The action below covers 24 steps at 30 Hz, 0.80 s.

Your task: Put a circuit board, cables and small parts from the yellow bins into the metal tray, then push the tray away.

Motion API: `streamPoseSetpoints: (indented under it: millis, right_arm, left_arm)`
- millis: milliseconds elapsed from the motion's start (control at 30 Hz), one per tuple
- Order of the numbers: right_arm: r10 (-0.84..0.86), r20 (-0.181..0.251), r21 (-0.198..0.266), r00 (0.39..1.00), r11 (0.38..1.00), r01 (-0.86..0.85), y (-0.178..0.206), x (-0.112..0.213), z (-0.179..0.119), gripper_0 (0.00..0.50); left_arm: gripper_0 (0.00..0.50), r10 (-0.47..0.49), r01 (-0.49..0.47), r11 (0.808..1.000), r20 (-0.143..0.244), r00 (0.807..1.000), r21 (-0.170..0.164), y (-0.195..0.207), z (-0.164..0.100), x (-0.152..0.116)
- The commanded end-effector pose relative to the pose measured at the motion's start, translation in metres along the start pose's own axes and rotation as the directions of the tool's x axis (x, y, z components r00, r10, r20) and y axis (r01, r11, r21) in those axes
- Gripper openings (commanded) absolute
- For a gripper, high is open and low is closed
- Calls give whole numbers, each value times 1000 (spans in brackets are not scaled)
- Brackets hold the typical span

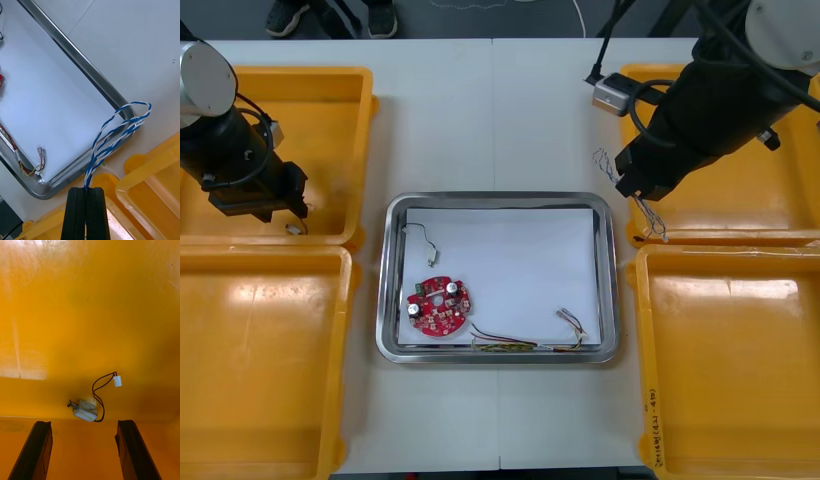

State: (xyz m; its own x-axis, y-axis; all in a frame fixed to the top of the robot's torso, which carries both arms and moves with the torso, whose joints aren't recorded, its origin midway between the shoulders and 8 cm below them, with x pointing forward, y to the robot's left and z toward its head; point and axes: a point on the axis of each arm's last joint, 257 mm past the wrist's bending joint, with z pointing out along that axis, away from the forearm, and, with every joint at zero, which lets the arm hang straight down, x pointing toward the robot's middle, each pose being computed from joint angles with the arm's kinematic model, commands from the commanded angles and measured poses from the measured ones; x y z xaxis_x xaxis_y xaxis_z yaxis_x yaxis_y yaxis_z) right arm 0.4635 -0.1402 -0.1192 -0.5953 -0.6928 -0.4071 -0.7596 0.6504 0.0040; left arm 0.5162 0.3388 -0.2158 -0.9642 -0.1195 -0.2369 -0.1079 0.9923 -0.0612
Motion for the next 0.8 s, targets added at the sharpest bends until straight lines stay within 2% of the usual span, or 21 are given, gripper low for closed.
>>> streamPoseSetpoints:
  millis: [33,333,800]
  right_arm:
    - [-130,25,36,991,991,129,26,-28,-4,0]
    - [-385,21,58,923,922,383,44,-43,18,0]
    - [-647,-34,107,762,756,646,68,-58,61,0]
  left_arm:
    - [500,31,-31,1000,60,998,-4,2,-17,-23]
    - [500,31,-32,999,59,998,12,-2,-1,-20]
    - [500,28,-29,999,38,999,13,-10,15,-12]
